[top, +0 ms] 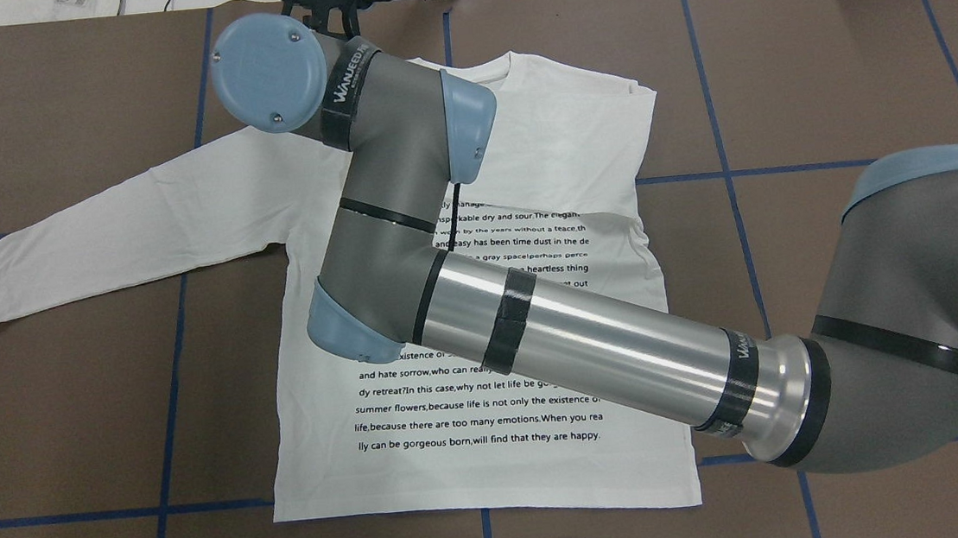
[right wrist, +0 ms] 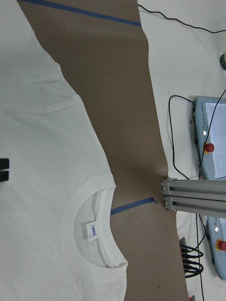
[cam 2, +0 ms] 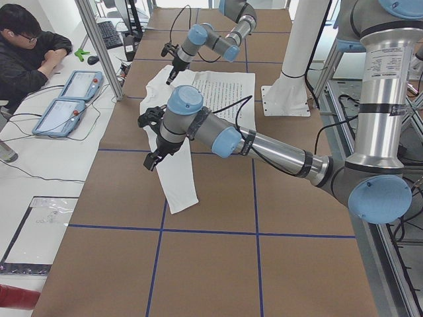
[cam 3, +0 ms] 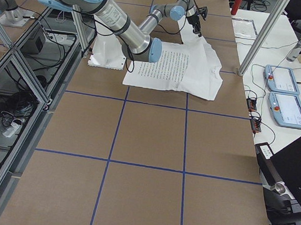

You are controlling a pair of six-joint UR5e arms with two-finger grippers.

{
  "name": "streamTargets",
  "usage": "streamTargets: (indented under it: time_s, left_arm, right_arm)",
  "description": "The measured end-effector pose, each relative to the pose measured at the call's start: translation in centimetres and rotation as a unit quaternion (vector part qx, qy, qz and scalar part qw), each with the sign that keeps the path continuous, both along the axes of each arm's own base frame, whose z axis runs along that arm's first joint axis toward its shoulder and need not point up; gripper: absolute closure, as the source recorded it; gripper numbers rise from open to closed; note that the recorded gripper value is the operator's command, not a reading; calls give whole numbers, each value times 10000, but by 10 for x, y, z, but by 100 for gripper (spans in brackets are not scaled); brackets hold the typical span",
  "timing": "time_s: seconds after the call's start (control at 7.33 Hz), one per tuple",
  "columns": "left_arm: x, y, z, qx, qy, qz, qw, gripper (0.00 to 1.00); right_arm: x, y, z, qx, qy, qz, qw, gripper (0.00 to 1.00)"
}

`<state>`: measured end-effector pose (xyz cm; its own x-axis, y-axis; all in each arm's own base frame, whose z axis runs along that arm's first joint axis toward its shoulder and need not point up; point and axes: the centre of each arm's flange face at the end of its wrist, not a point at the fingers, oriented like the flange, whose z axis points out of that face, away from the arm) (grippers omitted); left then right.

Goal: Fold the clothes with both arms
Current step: 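Grasp the sleeve with the right gripper and fold it across the shirt body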

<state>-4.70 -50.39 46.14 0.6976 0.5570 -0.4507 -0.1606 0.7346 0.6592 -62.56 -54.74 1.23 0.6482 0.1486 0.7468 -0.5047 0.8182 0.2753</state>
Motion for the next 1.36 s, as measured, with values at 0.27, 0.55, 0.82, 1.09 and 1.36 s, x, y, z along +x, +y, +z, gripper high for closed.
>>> streamTargets:
  time_s: [0.27,0.55,0.82,1.09,1.36]
  left_arm:
    - [0,0,2,-18,-1,0,10000,0]
    - [0,0,3,-20,-3,3,10000,0]
    - [0,0,4,-30,-4,4,10000,0]
    - [0,-1,5,-42,-5,4,10000,0]
    - [0,-2,5,-8,29,-33,10000,0]
  right_arm:
    - [-15,10,5,-40,27,-28,10000,2]
    - [-25,5,5,-89,-5,13,10000,2]
    - [-26,0,-4,-98,-53,34,9999,1]
    - [-17,-11,-4,-186,-99,14,9998,0]
    - [10,-37,6,-641,-112,-283,9975,0]
